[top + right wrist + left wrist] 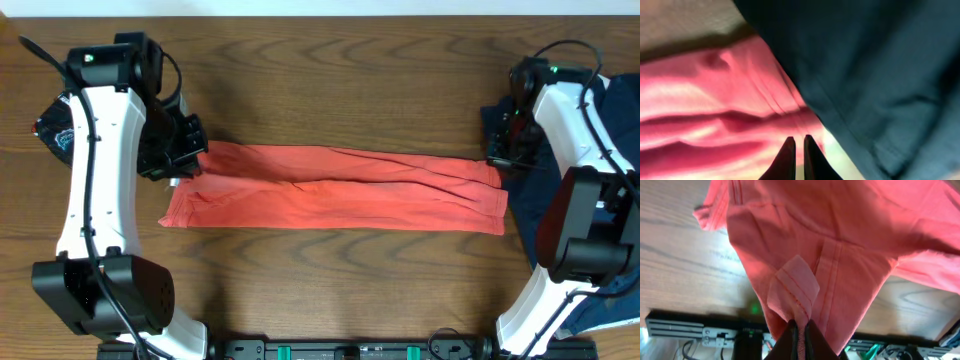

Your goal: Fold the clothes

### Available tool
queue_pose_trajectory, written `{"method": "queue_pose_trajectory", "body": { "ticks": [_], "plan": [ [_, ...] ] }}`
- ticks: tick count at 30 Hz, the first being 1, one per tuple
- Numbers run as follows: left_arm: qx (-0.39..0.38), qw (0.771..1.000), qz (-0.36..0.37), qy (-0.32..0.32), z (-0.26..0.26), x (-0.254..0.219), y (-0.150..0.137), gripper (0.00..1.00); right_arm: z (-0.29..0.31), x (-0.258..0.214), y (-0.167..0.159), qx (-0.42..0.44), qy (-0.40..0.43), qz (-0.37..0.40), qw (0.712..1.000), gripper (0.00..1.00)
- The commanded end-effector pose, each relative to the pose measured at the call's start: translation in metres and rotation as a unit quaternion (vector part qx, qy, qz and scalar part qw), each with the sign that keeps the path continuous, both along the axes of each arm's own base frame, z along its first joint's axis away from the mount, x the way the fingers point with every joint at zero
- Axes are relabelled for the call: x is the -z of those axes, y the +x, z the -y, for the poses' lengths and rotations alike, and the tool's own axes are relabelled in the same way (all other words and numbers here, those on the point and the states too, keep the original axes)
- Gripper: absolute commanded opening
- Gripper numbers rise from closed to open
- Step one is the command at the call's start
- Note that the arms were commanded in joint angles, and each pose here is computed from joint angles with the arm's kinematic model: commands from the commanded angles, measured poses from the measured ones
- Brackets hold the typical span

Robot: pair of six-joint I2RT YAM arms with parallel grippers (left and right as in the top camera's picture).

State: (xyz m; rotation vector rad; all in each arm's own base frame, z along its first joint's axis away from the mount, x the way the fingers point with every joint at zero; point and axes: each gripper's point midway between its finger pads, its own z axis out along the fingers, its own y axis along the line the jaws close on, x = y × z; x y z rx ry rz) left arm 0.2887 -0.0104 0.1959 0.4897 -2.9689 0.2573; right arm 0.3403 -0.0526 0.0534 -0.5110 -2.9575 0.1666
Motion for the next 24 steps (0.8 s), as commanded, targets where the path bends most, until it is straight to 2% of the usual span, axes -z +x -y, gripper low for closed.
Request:
{"method": "queue_pose_trajectory", "body": {
  "ticks": [1, 8, 17, 21, 24],
  "plan": [
    [0.009, 0.998, -0.063, 0.011, -0.004, 0.007, -0.028, 0.06, -0.015, 0.017, -0.008, -0.015, 0.043, 0.002, 0.999, 0.06],
    [0.012, 0.993, -0.118, 0.024, -0.008, 0.028, -0.05, 0.06, -0.016, 0.051, -0.022, -0.015, 0.043, 0.001, 0.999, 0.07],
    [0.01, 0.983, -0.183, 0.018, -0.005, 0.047, -0.08, 0.06, -0.012, 0.054, -0.026, -0.016, 0.031, -0.004, 0.999, 0.09],
    [0.009, 0.986, -0.168, 0.019, -0.006, 0.051, -0.074, 0.06, -0.012, 0.054, -0.025, -0.016, 0.031, -0.002, 0.999, 0.09],
    [-0.002, 0.992, -0.125, 0.022, -0.006, 0.059, -0.053, 0.06, -0.012, 0.054, -0.025, -0.016, 0.031, -0.002, 0.999, 0.09]
  ]
}}
